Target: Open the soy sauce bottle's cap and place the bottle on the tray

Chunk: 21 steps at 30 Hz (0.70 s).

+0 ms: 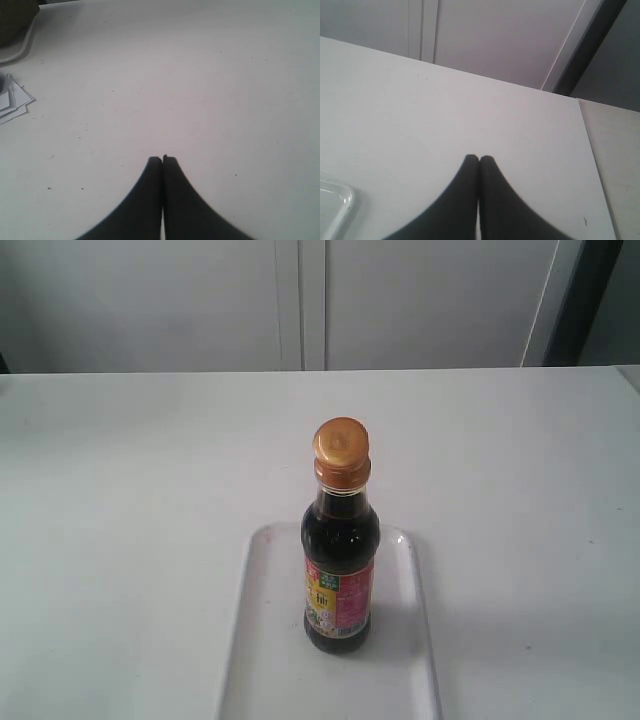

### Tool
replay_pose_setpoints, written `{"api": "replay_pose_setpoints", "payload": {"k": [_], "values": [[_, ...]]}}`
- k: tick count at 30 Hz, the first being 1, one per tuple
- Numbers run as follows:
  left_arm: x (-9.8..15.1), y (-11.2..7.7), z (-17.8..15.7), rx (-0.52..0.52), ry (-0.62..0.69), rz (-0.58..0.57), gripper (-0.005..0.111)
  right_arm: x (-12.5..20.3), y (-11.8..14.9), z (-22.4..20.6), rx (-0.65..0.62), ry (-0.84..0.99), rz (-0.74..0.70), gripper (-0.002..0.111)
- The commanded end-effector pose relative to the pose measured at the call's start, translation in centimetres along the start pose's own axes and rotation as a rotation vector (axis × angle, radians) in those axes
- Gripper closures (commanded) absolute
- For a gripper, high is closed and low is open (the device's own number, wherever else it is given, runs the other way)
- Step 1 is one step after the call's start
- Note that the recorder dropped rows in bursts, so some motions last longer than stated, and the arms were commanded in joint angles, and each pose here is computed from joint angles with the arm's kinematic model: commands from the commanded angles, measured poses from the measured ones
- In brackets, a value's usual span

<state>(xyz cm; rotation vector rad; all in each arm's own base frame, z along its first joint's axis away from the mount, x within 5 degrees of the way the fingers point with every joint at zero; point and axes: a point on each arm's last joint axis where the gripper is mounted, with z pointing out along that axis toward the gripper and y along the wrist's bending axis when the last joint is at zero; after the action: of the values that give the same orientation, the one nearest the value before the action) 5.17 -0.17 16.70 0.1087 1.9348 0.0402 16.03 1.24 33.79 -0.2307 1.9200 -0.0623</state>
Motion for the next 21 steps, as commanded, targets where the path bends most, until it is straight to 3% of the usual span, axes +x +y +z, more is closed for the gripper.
{"api": "replay_pose_setpoints", "payload": {"k": [1,21], "values": [[0.05,-0.03,0.02,0.001,-0.006,-0.015,0.107,-0.03,-0.07,-0.08,0.006,-0.014,0.01,0.108],[0.05,-0.03,0.02,0.001,-0.006,-0.015,0.107,-0.03,-0.06,-0.08,0.005,-0.014,0.024,0.108]]}}
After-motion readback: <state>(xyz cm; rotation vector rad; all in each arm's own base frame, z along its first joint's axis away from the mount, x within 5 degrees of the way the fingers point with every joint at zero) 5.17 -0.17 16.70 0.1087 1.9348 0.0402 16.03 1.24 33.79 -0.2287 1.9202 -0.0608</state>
